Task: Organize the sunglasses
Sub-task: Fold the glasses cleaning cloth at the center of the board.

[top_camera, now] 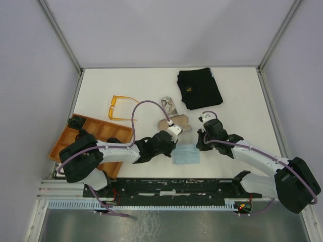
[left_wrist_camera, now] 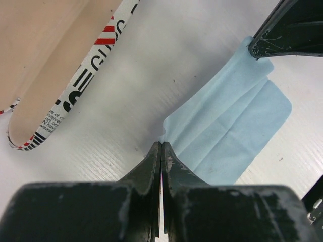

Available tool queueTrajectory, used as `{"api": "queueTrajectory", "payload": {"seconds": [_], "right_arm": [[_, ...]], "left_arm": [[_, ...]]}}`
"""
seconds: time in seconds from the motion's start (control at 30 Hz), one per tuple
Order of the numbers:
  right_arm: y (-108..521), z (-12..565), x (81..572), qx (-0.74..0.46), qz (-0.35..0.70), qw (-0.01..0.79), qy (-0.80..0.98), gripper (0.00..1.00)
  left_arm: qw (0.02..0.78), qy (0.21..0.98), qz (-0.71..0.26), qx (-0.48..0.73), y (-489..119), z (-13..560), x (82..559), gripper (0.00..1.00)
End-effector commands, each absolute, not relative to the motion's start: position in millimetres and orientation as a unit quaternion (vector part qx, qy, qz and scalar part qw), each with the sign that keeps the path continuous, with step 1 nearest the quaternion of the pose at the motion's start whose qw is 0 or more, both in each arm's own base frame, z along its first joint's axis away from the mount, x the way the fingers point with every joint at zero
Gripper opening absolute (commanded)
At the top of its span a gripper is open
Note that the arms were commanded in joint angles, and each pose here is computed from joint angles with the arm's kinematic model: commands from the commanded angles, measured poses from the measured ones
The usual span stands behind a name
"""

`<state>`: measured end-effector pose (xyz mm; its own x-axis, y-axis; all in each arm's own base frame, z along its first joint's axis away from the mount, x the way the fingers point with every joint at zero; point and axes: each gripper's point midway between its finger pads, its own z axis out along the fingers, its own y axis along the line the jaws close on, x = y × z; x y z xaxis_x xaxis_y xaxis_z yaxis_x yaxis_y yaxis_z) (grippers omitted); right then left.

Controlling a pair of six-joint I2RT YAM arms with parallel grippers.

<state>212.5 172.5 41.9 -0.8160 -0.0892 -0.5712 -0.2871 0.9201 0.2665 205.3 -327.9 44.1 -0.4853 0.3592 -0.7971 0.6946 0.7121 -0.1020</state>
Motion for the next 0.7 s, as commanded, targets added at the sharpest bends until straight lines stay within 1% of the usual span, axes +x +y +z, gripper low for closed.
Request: {"api": "queueTrajectory", "payload": {"seconds": [0.0,0.33,0.67], "right_arm": [[175.3,47.6,211.8,-0.082,0.19,0.292,0.934,0.0],[166.2,40.9,207.9,-0.066,0.166,0.276,0.945,0.0],[167.8,37.5,200.2,-0.07,0.175,0.261,0.947,0.0]], "left_arm": [[0.417,0.815,-0.25,0.315,-338.9,63.1,203.0,0.03],[0.405,0.812,-0.274,0.318,-345.5,59.3,183.3,0.03],[0.402,0.813,-0.28,0.315,-341.3,57.5,175.7,0.03]]}}
